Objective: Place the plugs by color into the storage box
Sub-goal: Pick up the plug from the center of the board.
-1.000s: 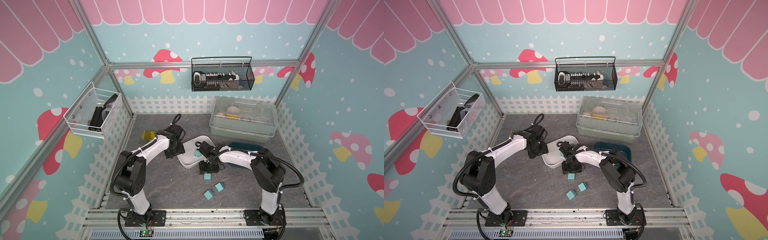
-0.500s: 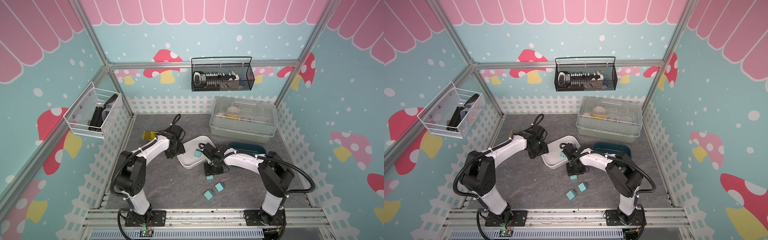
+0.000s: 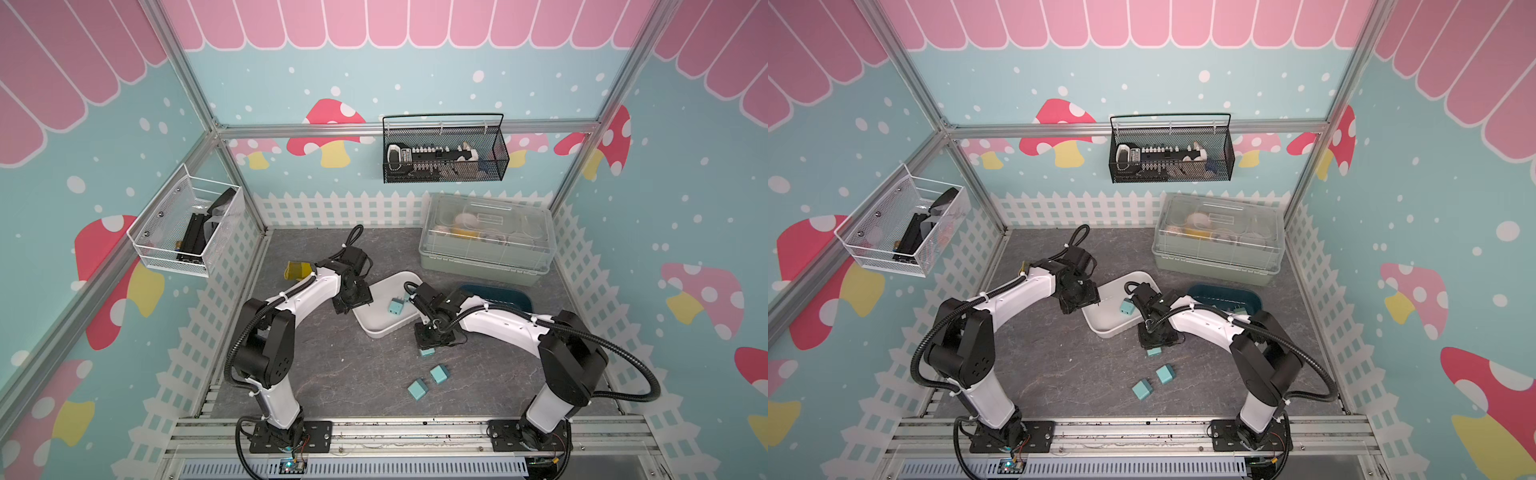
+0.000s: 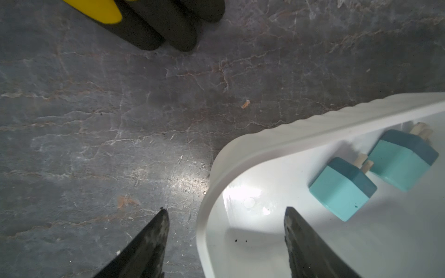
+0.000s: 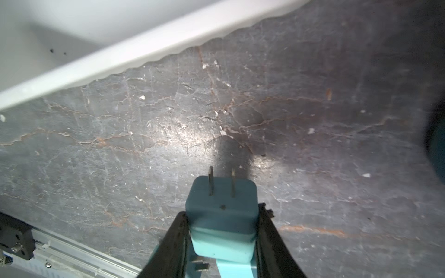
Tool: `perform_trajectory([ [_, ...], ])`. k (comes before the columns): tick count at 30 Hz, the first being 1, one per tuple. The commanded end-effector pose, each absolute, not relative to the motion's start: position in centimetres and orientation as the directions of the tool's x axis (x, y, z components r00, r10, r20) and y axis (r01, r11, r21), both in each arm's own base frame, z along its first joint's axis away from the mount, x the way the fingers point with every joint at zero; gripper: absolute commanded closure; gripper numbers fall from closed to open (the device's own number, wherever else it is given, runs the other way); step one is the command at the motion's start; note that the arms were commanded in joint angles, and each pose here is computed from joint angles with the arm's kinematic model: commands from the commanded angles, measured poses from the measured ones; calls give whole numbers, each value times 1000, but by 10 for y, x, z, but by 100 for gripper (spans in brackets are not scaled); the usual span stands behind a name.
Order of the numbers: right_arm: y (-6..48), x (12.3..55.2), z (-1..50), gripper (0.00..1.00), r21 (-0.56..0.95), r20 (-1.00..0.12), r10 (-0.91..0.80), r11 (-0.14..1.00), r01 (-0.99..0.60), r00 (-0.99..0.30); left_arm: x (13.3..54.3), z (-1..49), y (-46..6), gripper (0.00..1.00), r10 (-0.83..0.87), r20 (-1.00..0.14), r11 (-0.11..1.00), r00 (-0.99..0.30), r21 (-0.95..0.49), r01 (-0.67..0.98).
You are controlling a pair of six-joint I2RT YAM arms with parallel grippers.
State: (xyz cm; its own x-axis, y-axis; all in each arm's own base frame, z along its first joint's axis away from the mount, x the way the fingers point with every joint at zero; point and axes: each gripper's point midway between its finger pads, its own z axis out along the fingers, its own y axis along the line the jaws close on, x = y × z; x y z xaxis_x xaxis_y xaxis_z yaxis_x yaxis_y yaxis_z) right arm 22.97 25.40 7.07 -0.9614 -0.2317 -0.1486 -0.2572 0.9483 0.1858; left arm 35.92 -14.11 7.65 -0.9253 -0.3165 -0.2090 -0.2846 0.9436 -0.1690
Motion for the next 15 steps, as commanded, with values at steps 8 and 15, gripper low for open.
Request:
perform_trajectory([
  [8, 240, 254, 125, 63, 127, -218, -255, 950, -287, -942, 378, 96, -141, 27, -355, -267, 930, -896, -198, -310],
  [15, 292, 314, 151, 63, 159, -265, -320, 916, -369, -910, 378, 119, -119, 27, -380, -330, 923, -864, -196, -331],
])
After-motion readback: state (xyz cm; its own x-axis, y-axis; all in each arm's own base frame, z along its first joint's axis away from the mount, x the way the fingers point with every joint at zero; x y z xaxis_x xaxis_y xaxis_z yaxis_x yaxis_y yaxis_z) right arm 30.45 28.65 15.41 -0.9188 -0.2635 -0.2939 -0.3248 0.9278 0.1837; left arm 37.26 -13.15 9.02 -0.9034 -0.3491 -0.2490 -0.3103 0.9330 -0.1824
